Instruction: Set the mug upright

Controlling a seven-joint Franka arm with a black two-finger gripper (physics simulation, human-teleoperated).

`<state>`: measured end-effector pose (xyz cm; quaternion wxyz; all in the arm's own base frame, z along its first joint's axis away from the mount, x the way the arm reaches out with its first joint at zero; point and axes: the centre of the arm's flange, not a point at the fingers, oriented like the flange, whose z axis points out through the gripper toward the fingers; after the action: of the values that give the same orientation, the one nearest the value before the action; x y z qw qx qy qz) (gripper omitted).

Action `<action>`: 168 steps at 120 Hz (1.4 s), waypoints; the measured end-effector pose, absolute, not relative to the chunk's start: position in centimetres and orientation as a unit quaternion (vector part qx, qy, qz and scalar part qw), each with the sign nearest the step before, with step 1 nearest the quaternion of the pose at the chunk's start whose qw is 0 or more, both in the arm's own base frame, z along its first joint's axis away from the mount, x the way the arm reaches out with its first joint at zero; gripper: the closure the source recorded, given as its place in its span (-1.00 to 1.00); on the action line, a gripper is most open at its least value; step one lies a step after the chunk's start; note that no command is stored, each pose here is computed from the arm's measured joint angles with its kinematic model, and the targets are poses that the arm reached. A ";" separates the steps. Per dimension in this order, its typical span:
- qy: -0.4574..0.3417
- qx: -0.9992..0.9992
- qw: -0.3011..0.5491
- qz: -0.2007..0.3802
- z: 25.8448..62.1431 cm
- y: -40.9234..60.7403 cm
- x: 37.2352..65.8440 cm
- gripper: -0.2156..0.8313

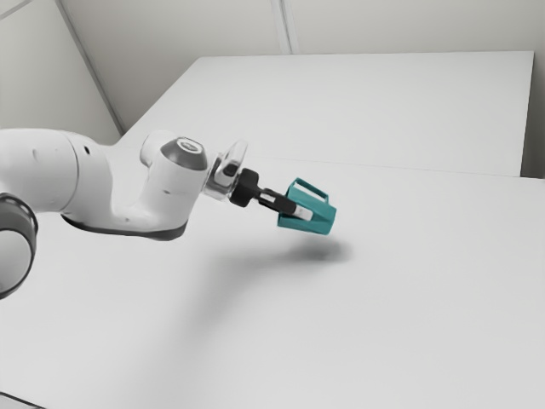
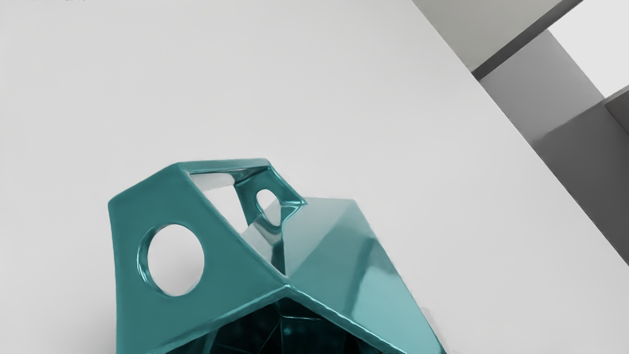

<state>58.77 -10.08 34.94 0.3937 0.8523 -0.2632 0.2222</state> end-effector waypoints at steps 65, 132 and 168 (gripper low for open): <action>-0.374 0.920 0.110 0.030 41.1 -1.6 56.4 0.91; -0.284 0.956 -0.019 -0.068 40.8 -1.1 52.4 0.91; -0.235 0.970 -0.034 -0.059 38.7 -2.9 50.5 0.91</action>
<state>50.49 -2.86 38.67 -0.0337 0.9696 -0.2353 -0.0589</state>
